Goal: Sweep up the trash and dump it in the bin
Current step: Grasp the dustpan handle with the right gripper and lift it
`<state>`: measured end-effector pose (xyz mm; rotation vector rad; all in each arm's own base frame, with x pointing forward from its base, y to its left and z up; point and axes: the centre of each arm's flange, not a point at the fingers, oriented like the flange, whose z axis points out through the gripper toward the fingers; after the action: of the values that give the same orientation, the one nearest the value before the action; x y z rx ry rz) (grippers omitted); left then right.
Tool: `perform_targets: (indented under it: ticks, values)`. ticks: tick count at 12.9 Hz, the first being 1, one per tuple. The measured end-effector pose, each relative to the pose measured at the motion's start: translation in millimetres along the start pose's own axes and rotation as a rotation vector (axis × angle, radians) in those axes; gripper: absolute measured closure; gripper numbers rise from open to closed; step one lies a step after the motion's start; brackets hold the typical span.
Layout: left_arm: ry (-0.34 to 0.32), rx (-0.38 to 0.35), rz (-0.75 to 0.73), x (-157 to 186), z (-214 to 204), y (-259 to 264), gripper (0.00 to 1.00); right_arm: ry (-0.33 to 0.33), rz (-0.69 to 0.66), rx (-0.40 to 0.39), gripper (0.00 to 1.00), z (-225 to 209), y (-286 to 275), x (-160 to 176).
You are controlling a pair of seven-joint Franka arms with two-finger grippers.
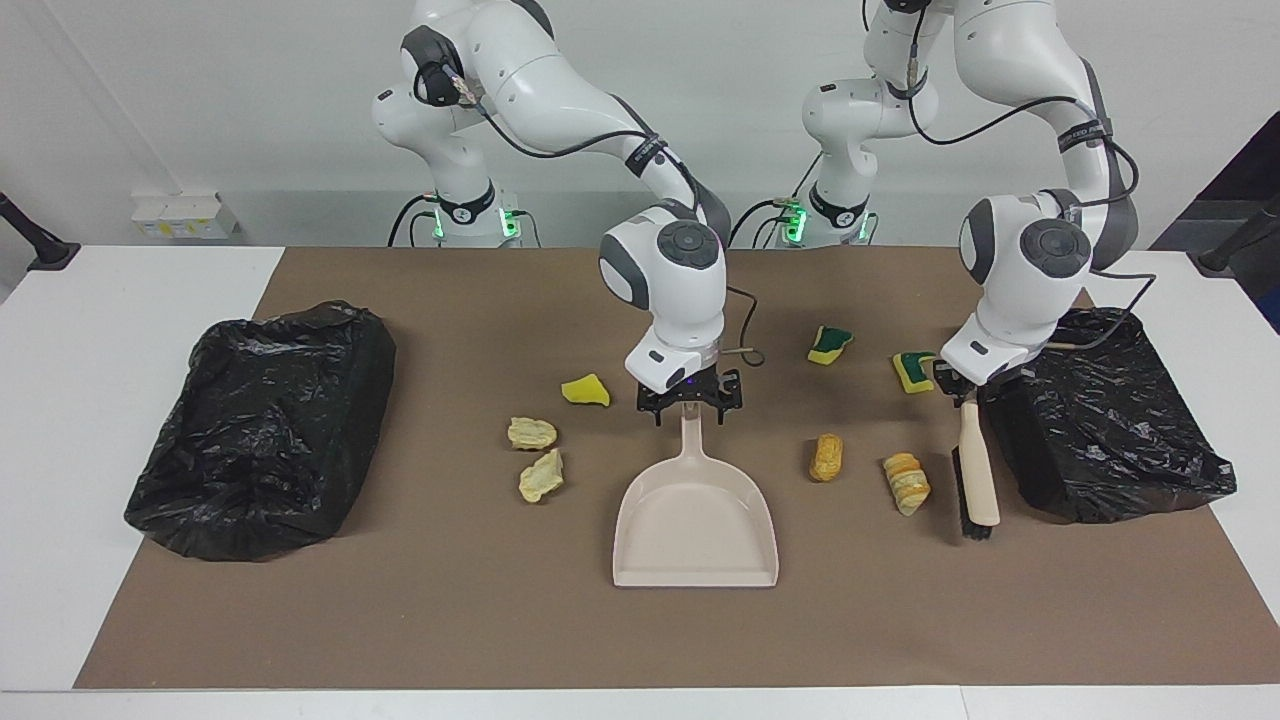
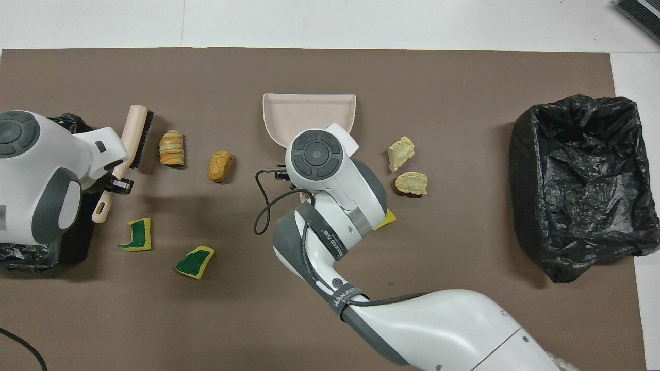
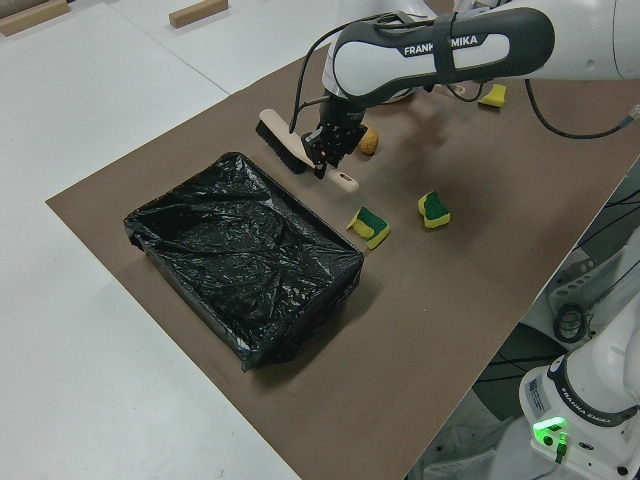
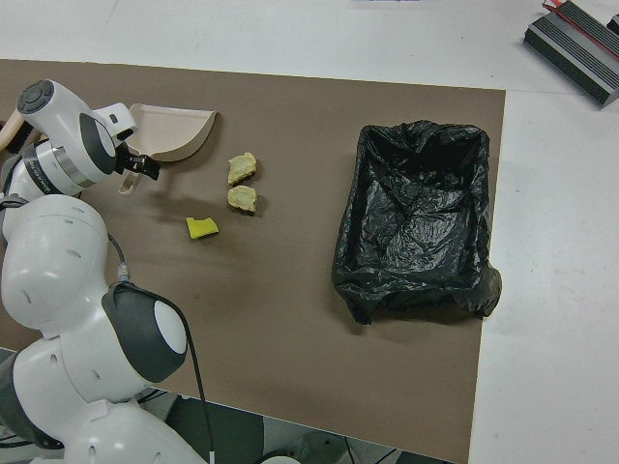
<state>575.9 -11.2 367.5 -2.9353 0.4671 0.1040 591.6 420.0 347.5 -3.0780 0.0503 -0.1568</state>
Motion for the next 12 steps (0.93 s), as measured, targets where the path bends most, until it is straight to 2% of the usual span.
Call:
perform_targets:
  ticks: [1,2,5,6,8,10,12]
  values:
    - [-0.025,-0.005,0.018,-2,2,5,0.74,0.0,0.0,-0.001,0.09,0,0,0]
    - [-0.05,-0.008,0.039,-3,2,12,0.74,0.0,0.0,0.0,0.17,0,0,0]
    - [-0.108,-0.006,0.117,-3,-6,55,0.74,0.002,0.032,-0.001,0.58,-2,2,1]
    - [-0.122,-0.002,0.143,-4,-11,71,0.74,0.005,0.035,-0.006,0.67,-6,4,3]
    - [-0.146,0.005,0.174,-7,-19,93,0.74,0.022,-0.016,-0.025,0.68,-19,10,7]
    - [-0.157,0.01,0.156,-15,-32,90,0.74,0.029,-0.2,-0.026,0.68,-41,24,14]
    - [-0.191,0.021,0.051,-31,-51,78,0.74,0.027,-0.397,-0.034,0.68,-69,59,21]
